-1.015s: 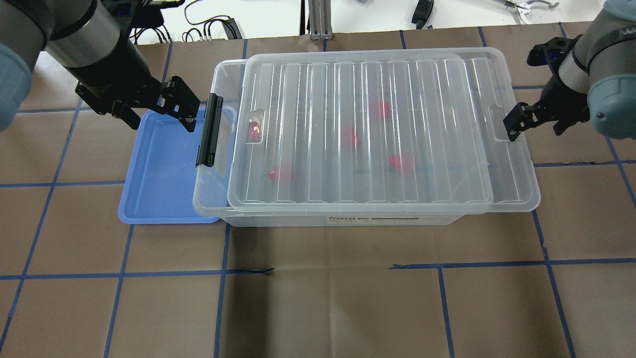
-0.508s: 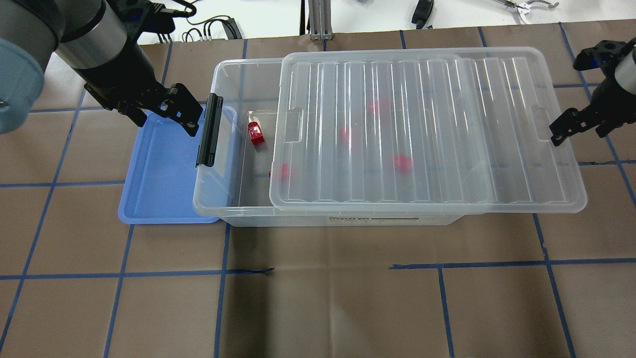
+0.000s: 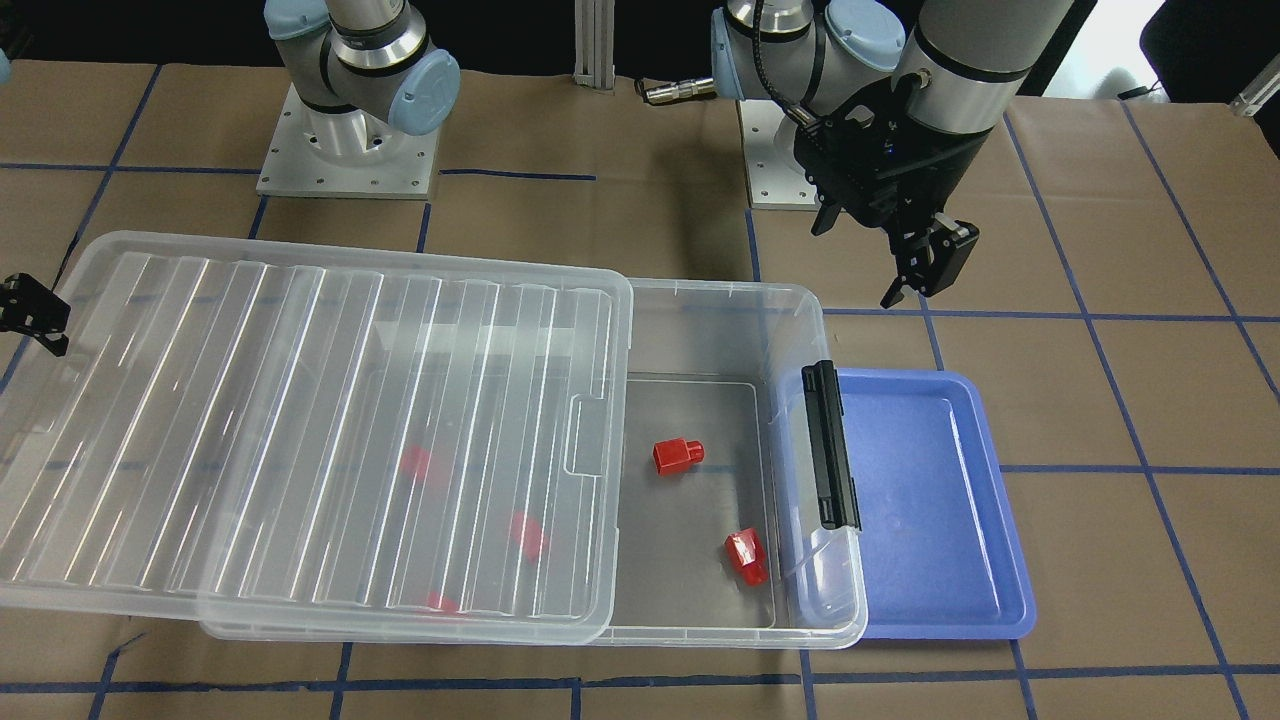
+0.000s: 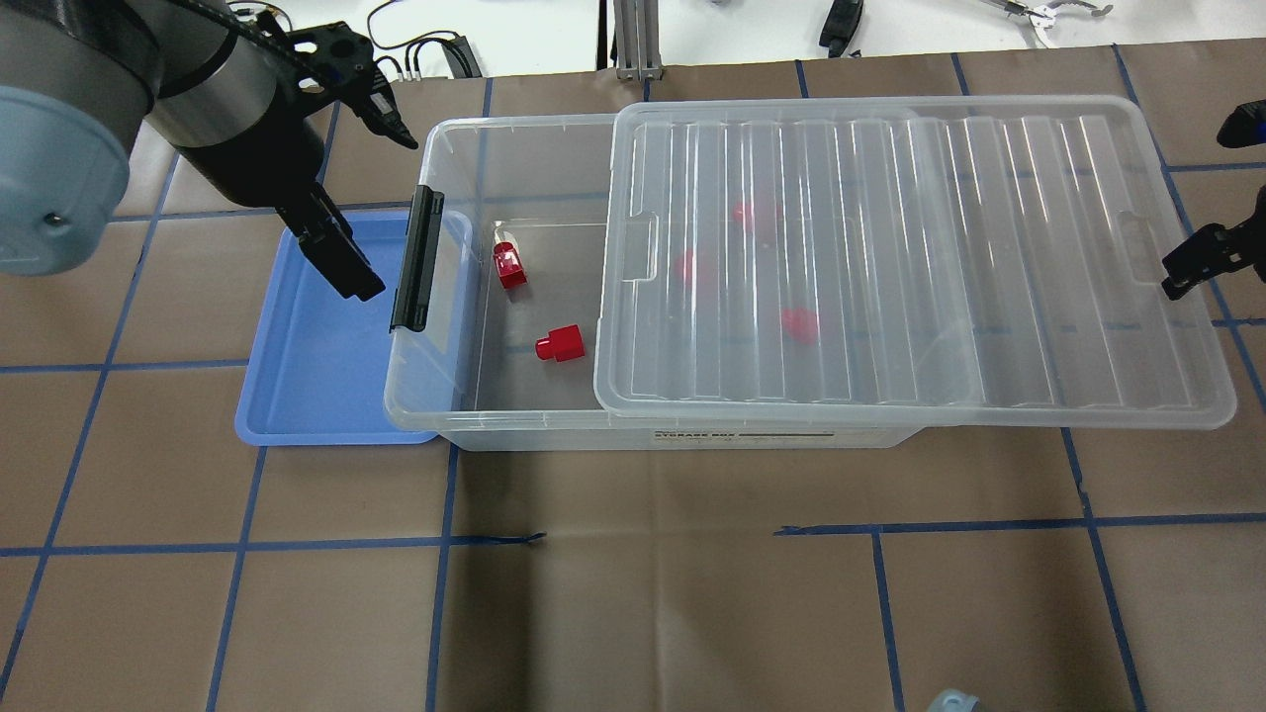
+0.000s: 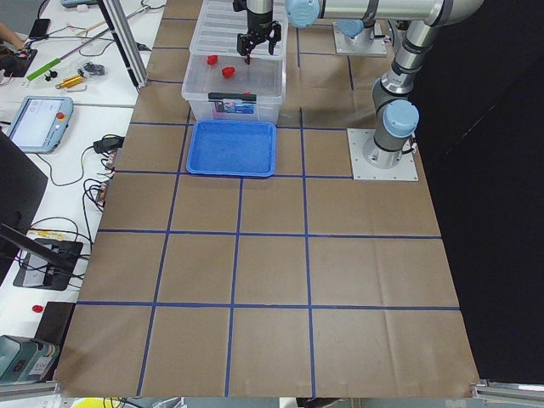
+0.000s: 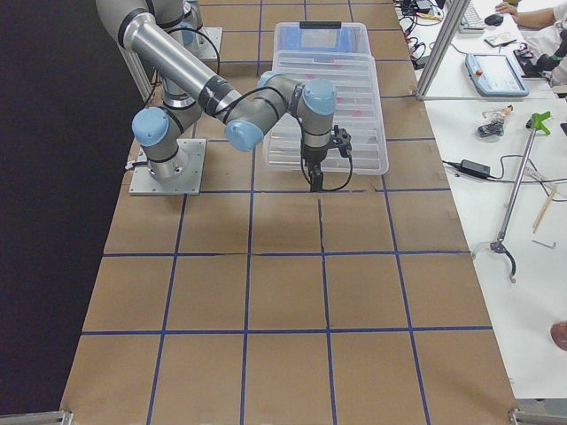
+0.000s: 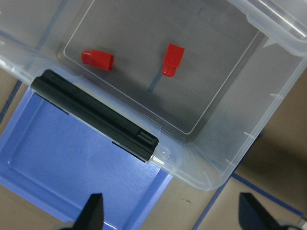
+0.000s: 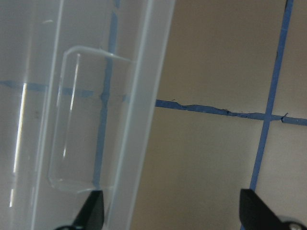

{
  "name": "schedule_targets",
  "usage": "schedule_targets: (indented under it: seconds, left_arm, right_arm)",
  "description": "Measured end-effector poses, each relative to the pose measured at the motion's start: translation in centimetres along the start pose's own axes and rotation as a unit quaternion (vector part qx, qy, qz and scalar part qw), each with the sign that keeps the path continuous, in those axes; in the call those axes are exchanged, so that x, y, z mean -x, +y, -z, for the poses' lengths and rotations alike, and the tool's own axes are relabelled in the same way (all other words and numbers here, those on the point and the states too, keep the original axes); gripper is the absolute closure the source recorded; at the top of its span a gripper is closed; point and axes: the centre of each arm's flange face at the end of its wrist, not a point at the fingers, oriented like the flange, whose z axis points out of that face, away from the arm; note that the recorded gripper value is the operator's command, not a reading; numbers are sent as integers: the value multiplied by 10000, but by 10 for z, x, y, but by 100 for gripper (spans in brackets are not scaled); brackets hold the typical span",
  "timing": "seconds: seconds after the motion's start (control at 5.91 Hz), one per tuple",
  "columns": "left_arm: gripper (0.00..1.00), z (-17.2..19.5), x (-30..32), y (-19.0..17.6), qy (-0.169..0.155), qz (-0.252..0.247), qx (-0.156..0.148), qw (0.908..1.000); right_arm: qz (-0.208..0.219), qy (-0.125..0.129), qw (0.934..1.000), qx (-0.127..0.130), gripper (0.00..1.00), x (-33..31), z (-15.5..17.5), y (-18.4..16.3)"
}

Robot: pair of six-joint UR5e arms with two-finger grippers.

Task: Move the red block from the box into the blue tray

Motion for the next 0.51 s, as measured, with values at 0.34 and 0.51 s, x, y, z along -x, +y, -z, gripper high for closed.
schedule_targets:
  seconds: [0.34,0.51]
  left_arm:
    - [3,-36,7,-32,201,-1326,50,9909]
    - [3,-68,9,-59,253,-1560,74,9874]
  right_arm:
    - [-24,185,9997,-173,0,-5,25,-4]
    - [-64,328,9988,-364,0,-6,59,-11]
